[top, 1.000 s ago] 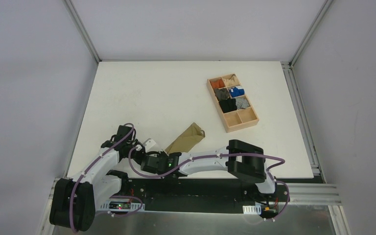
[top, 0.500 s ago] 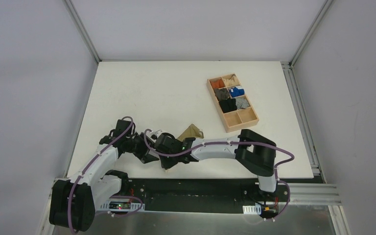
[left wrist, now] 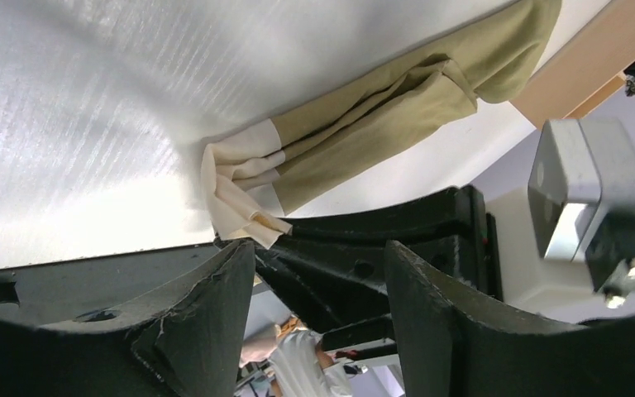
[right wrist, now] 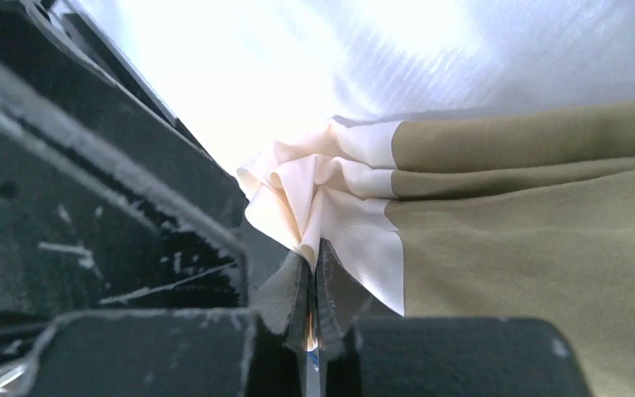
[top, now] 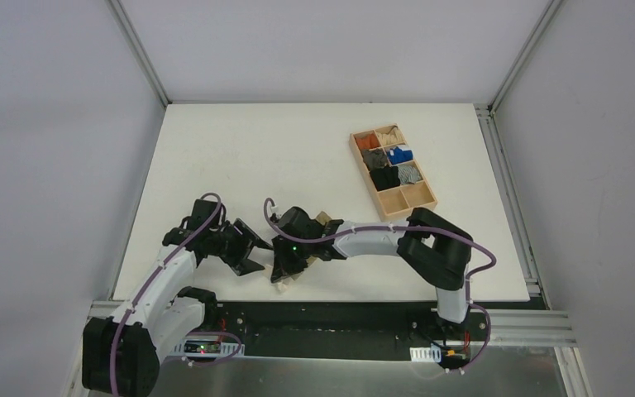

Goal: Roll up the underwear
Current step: Roll the underwear to the center of the board.

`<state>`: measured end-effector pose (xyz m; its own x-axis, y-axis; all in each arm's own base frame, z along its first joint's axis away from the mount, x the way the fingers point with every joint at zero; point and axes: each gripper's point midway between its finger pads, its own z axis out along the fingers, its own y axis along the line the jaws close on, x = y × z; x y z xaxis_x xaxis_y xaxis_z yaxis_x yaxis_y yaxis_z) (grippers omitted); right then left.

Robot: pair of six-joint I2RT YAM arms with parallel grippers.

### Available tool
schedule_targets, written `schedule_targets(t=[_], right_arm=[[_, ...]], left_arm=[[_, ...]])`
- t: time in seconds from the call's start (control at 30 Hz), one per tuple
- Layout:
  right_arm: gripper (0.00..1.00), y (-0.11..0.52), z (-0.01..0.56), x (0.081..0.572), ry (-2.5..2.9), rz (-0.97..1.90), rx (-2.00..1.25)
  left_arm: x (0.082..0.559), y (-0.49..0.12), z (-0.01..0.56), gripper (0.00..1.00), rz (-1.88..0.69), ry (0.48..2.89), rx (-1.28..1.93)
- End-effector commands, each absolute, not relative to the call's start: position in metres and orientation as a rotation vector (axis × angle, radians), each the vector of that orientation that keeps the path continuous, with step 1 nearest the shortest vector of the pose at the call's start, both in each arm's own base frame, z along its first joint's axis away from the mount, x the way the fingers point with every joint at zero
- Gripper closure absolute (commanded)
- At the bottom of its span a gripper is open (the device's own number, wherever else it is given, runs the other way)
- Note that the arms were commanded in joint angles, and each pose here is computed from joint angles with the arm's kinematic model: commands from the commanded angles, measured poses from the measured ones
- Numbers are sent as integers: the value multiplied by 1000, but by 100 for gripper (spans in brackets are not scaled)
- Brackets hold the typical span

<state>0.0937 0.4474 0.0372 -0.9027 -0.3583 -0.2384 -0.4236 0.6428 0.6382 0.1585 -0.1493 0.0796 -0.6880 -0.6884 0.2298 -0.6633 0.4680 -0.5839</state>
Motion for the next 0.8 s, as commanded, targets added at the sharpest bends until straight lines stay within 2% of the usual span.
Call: schedule_targets(t=[0.0, 0.23, 0.77], right_arm=[[100, 459, 48, 91, 2807, 1300, -588], [100, 455, 37, 94, 2908, 1363, -491], [100, 453, 33, 96, 2968, 1460, -400]], left_arm=[[144, -149, 81, 42, -1034, 2671, -1249], [133, -150, 75, 53, -1065, 2679, -1239], [138, -145, 57, 66, -964, 2757, -1217]])
